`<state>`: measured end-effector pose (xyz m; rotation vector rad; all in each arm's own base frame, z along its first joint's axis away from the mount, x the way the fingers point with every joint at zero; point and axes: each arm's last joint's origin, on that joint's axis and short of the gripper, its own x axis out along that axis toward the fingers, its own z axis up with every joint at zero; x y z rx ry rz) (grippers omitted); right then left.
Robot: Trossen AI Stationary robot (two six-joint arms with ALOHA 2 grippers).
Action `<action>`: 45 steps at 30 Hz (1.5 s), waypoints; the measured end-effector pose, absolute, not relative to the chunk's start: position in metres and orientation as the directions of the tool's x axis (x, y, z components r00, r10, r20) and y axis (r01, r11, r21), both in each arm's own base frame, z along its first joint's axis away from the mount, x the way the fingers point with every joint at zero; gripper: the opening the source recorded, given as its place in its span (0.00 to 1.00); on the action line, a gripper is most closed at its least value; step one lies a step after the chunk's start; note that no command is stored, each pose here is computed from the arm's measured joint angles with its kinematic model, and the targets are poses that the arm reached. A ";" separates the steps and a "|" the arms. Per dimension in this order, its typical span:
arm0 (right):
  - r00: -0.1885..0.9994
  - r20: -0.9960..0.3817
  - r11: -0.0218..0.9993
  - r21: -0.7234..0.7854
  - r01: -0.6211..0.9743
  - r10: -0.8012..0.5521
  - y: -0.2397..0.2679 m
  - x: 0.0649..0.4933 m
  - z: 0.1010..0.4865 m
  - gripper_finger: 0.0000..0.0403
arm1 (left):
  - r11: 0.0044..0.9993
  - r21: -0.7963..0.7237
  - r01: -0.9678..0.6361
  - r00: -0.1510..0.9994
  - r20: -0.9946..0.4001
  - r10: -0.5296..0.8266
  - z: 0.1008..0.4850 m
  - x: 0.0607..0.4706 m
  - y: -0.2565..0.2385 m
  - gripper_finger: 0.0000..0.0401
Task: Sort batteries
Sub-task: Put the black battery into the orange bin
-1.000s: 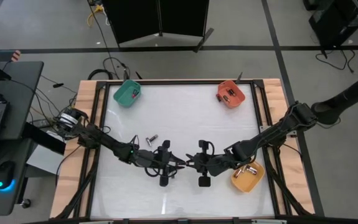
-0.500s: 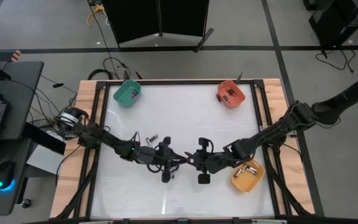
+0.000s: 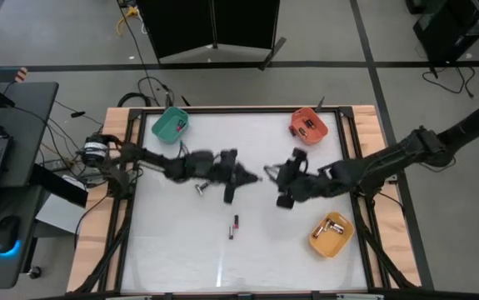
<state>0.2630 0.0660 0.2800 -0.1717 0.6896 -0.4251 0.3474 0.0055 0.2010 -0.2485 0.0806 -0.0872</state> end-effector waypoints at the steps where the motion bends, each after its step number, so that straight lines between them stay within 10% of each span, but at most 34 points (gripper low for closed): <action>1: 0.672 -0.577 0.886 -0.307 0.348 -0.464 0.059 0.259 0.283 0.48 | 0.964 -0.253 0.076 0.993 -0.068 -0.096 0.205 0.350 0.018 0.14; 12: 0.388 -0.654 0.728 -0.389 0.564 -0.650 -0.032 0.230 0.288 0.33 | 0.984 -0.173 0.042 0.969 -0.233 -0.083 0.263 0.378 0.134 0.14; 24: 0.526 -0.563 0.770 -0.439 0.463 -0.637 -0.050 0.243 0.280 0.32 | 0.921 -0.379 0.093 0.978 -0.139 -0.156 0.252 0.396 0.205 0.14; 36: 0.495 -0.376 0.582 -0.722 0.373 -0.784 -0.059 0.278 0.273 0.50 | 0.900 -0.411 0.146 0.980 -0.061 -0.187 0.259 0.391 0.222 0.14; 45: 0.512 -0.326 0.557 -0.728 0.401 -0.795 -0.068 0.280 0.280 0.42 | 0.898 -0.414 0.150 0.980 -0.061 -0.192 0.259 0.391 0.222 0.14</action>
